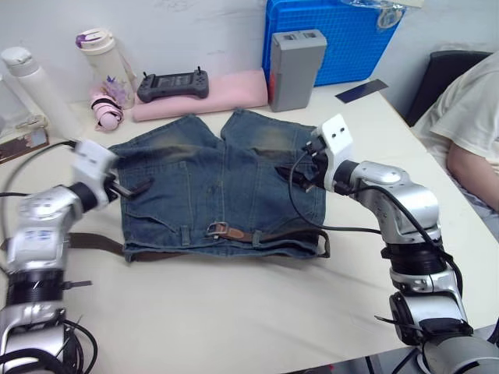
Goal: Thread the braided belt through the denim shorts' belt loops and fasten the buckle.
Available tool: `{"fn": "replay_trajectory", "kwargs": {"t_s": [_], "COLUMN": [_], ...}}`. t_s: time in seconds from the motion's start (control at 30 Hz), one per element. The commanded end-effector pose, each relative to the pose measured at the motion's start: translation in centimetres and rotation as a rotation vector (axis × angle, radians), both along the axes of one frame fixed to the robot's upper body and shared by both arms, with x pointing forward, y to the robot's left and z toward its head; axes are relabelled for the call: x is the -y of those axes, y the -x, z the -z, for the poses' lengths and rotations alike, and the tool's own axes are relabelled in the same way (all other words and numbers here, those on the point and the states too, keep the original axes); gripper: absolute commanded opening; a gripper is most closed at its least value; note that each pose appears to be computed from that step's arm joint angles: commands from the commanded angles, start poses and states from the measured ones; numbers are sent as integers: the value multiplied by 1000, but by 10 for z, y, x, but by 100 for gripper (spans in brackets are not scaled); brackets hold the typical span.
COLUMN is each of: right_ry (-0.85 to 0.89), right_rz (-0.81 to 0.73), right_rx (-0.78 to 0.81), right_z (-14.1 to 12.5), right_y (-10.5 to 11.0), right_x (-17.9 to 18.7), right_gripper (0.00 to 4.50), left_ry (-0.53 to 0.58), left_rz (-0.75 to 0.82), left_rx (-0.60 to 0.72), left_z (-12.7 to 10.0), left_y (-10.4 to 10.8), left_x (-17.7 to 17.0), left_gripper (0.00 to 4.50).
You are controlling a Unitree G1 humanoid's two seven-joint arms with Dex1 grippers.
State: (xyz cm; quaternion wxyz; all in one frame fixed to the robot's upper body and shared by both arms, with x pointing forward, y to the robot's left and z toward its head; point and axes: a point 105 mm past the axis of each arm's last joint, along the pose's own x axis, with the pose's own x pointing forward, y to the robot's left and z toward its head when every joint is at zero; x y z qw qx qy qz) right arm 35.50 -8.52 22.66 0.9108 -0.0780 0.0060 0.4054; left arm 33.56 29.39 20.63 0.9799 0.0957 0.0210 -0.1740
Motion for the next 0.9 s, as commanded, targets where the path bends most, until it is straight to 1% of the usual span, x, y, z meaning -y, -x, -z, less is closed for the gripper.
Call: {"fn": "replay_trajectory", "kwargs": {"t_s": [0.03, 0.07, 0.13, 0.2, 0.27, 0.3, 0.4, 0.43, 0.53, 0.6, 0.7, 0.8, 0.9], "right_ry": [-102, -112, -84, -62, -37, -28, 41, 51, 74, 78, 83, 83, 87], "right_rz": [-188, -210, -287, -359, -421, -438, -528, -542, -557, -564, -562, -559, -544], "right_rx": [69, 65, 46, 34, 25, 23, 16, 15, 22, 23, 30, 34, 46], "right_z": [-19, -18, -9, -2, 4, 6, 20, 22, 28, 30, 32, 32, 32], "right_y": [36, 41, 55, 67, 77, 80, 93, 95, 96, 96, 96, 96, 95], "right_x": [-18, -19, -27, -33, -37, -39, -44, -45, -48, -49, -51, -52, -52], "right_gripper": [450, 450, 450, 450, 450, 450, 450, 450, 450, 450, 450, 450, 450], "left_ry": [215, 249, 394, 552, 636, 655, 830, 866, 989, 1071, 1189, 1249, 1295], "left_rz": [-104, -132, -192, -217, -231, -239, -405, -445, -585, -621, -637, -624, -652], "left_rx": [-5, -15, -34, -67, -96, -102, -131, -142, -210, -240, -232, -258, -312], "left_z": [-8, -7, -4, 4, 12, 13, 38, 44, 72, 85, 89, 89, 96], "left_y": [40, 48, 68, 86, 101, 104, 119, 121, 130, 131, 124, 114, 100], "left_x": [-21, -24, -32, -34, -31, -31, -48, -52, -60, -60, -61, -58, -58], "left_gripper": [449, 449, 449, 449, 449, 449, 449, 449, 449, 449, 449, 449, 449]}}
